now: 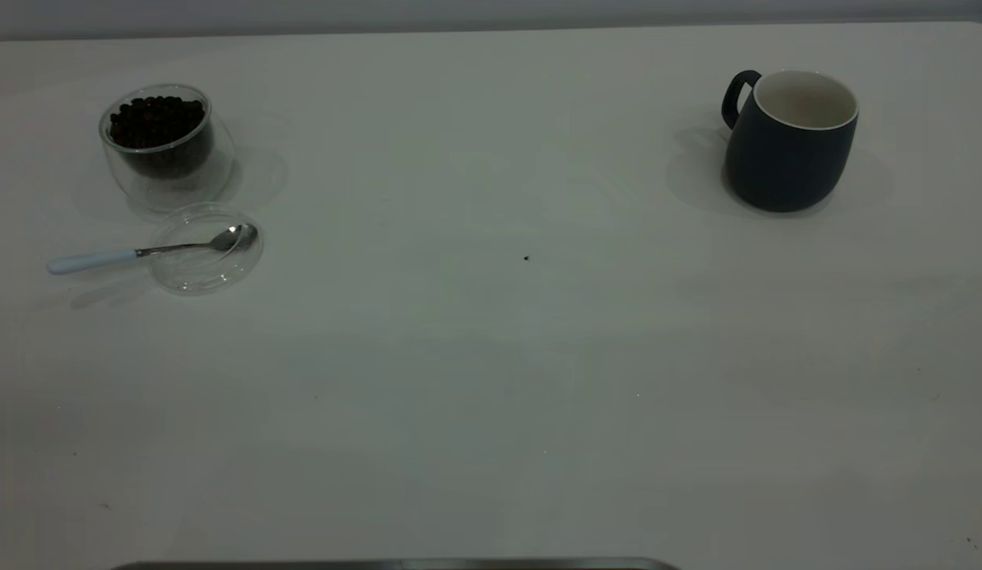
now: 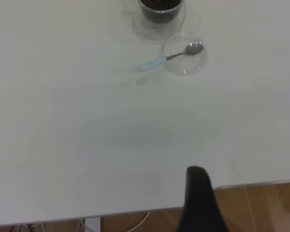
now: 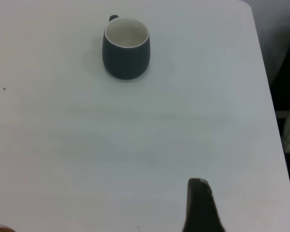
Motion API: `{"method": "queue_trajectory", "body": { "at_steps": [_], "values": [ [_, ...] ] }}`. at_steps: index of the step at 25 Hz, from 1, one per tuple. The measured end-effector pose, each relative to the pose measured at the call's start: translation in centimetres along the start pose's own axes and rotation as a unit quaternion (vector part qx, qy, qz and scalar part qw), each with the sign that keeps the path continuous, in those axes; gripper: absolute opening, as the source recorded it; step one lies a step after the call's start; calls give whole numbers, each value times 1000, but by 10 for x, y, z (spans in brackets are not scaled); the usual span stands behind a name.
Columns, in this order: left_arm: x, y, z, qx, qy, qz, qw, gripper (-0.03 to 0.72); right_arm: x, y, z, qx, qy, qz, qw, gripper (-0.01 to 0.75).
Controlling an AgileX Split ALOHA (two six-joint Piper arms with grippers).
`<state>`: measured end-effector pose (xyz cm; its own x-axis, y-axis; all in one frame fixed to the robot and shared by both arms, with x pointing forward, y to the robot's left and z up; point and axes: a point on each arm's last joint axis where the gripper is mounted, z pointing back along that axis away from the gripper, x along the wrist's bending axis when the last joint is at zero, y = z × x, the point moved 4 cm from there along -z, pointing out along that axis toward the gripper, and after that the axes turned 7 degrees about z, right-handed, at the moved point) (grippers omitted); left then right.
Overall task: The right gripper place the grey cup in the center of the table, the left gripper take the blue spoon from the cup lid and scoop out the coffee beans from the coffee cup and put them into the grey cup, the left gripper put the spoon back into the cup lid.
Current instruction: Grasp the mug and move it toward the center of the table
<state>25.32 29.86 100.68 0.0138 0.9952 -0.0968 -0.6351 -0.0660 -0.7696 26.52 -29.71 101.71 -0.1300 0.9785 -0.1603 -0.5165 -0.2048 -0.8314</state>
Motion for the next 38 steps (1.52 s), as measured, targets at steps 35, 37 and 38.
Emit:
{"method": "queue_trajectory", "body": {
  "at_steps": [35,37,38],
  "values": [
    [0,0,0,0,0,0,1000,582,-1,0,0,0,4,-6,1000,459],
    [0,0,0,0,0,0,1000,582,-2,-2,1,-5,9,-5,1000,459],
    [0,0,0,0,0,0,1000,582,-4,-5,2,-9,13,-3,1000,459]
  ]
}}
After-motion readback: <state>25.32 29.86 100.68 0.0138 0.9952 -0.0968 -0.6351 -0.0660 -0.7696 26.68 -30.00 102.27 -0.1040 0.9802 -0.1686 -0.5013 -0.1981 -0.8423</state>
